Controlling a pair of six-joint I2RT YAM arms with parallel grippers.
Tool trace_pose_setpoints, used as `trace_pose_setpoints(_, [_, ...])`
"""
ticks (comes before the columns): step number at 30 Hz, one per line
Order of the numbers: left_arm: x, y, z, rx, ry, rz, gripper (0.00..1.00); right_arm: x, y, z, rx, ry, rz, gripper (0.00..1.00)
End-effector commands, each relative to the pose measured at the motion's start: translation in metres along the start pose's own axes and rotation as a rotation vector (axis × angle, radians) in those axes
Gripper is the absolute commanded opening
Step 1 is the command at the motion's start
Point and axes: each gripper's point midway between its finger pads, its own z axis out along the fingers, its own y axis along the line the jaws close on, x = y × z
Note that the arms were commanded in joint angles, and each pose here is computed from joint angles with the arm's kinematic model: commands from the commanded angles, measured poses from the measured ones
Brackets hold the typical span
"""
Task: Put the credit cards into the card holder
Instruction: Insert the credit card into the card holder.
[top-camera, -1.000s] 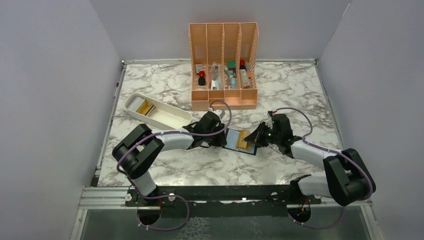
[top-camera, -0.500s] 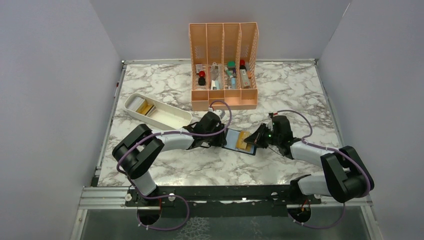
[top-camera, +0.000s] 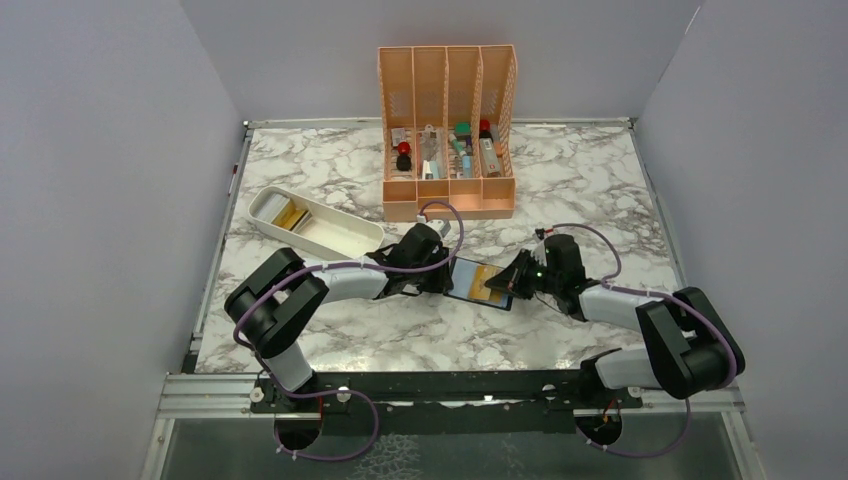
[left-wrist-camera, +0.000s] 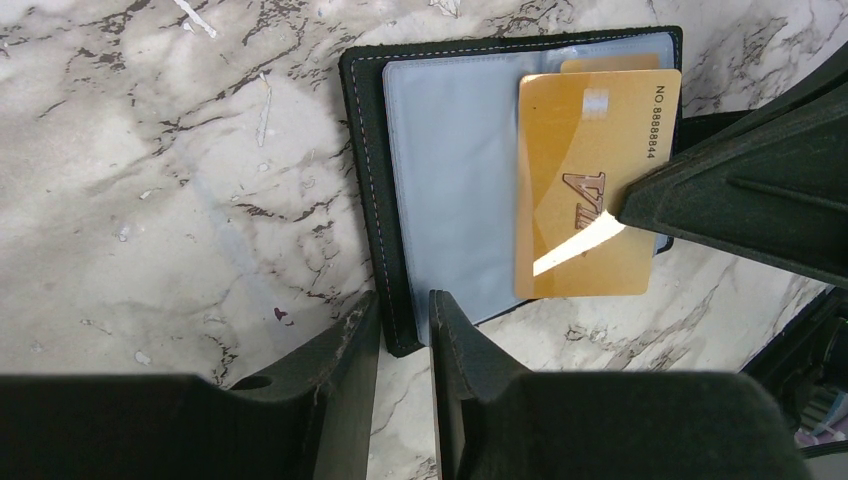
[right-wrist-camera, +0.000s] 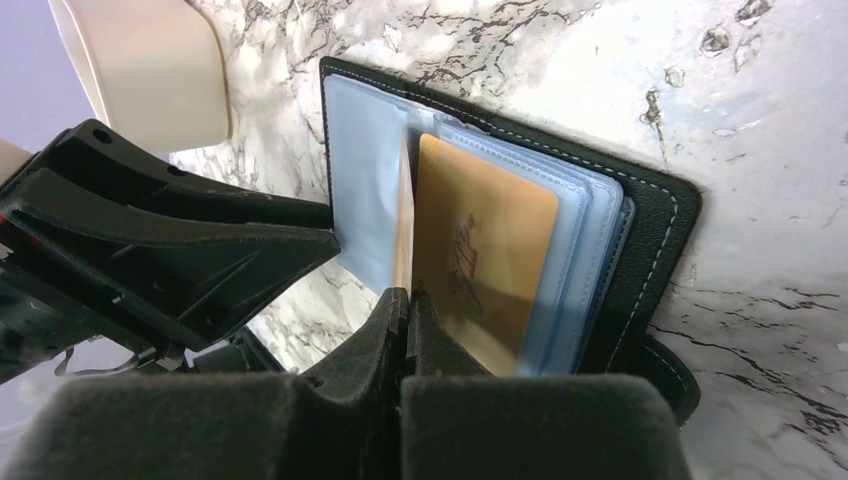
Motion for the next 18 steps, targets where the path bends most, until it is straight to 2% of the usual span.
trace_pose_setpoints(1, [0.021, 0.007, 0.003, -0.025, 0.064, 0.002, 0.27, 0.008, -0.002, 0.0, -0.015, 0.03, -0.003, 0.01])
trace_pose_setpoints(7, [0.02, 0.004, 0.002, -0.018, 0.063, 0.0, 0.27, 0.01, -0.003, 0.005, -0.01, 0.059, -0.003, 0.03])
trace_pose_setpoints(13, [0.022, 0.001, 0.002, -0.012, 0.065, 0.005, 0.27, 0.006, -0.003, 0.008, -0.002, 0.064, -0.009, 0.11])
trace_pose_setpoints(18, [0.024, 0.001, 0.003, -0.016, 0.071, 0.006, 0.27, -0.002, -0.007, 0.01, 0.04, 0.038, -0.023, 0.1])
